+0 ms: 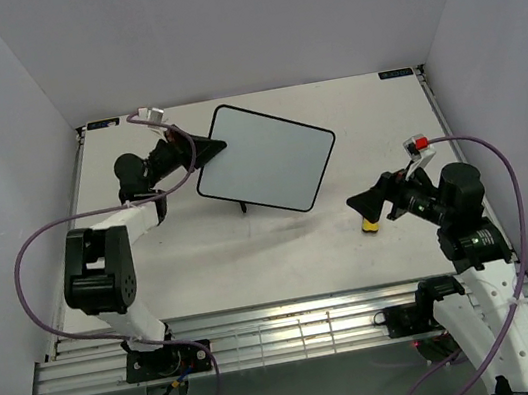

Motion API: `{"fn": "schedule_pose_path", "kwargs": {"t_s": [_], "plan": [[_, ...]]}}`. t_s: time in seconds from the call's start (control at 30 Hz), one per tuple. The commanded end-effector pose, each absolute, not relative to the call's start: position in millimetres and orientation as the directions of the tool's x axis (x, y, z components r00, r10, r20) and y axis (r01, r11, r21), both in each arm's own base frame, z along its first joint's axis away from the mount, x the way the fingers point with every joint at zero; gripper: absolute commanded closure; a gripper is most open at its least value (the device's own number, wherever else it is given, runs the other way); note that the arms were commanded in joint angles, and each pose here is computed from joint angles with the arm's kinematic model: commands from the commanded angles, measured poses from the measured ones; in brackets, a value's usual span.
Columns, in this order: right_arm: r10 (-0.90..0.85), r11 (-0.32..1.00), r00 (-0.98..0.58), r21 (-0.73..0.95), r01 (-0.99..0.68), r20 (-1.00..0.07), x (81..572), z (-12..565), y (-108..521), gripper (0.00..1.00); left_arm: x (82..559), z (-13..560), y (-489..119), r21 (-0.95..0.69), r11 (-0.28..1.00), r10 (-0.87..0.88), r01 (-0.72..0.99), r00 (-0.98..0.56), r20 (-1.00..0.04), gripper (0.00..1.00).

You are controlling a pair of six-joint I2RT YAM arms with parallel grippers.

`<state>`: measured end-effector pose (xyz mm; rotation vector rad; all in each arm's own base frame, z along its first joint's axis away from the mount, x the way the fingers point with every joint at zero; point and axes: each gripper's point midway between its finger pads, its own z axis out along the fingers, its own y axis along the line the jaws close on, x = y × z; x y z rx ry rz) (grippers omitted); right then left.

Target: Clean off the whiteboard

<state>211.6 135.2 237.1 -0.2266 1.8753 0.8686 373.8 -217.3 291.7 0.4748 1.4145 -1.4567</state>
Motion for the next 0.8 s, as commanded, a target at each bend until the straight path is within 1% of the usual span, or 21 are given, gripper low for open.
{"fn": "schedule_pose_path", "kwargs": {"t_s": [0.0, 0.03, 0.13, 0.27, 0.37, 0.6, 0.77], "plan": [[0.215, 0.723, -0.436, 0.442, -0.531, -0.874, 212.5, 247.2, 134.8, 0.09, 379.0, 348.3, -213.5, -0.386, 0.142, -0.511, 0.911, -0.267, -0.817, 1.0], [0.212, 0.728, -0.444, 0.444, -0.522, -0.87, 214.7, 244.1, 134.1, 0.09, 391.9, 340.4, -214.6, -0.405, 0.144, -0.516, 0.903, -0.281, -0.81, 1.0], [0.209, 0.729, -0.468, 0.456, -0.51, -0.858, 216.8, 236.0, 134.2, 0.09, 402.3, 332.3, -216.1, -0.406, 0.132, -0.522, 0.904, -0.285, -0.804, 1.0], [0.204, 0.731, -0.475, 0.456, -0.507, -0.856, 218.9, 231.0, 134.4, 0.09, 417.9, 322.7, -214.9, -0.416, 0.155, -0.547, 0.896, -0.273, -0.792, 1.0], [0.203, 0.725, -0.481, 0.461, -0.511, -0.853, 219.7, 229.8, 135.8, 0.09, 426.4, 313.8, -219.3, -0.432, 0.133, -0.547, 0.892, -0.297, -0.782, 1.0], [0.203, 0.729, -0.495, 0.468, -0.5, -0.845, 223.0, 220.6, 135.3, 0.09, 440.2, 316.9, -216.7, -0.418, 0.17, -0.588, 0.893, -0.248, -0.77, 1.0], [0.203, 0.713, -0.526, 0.493, -0.499, -0.826, 221.5, 208.8, 139.0, 0.1, 448.9, 309.1, -215.8, -0.393, 0.203, -0.59, 0.897, -0.209, -0.78, 1.0]]}}
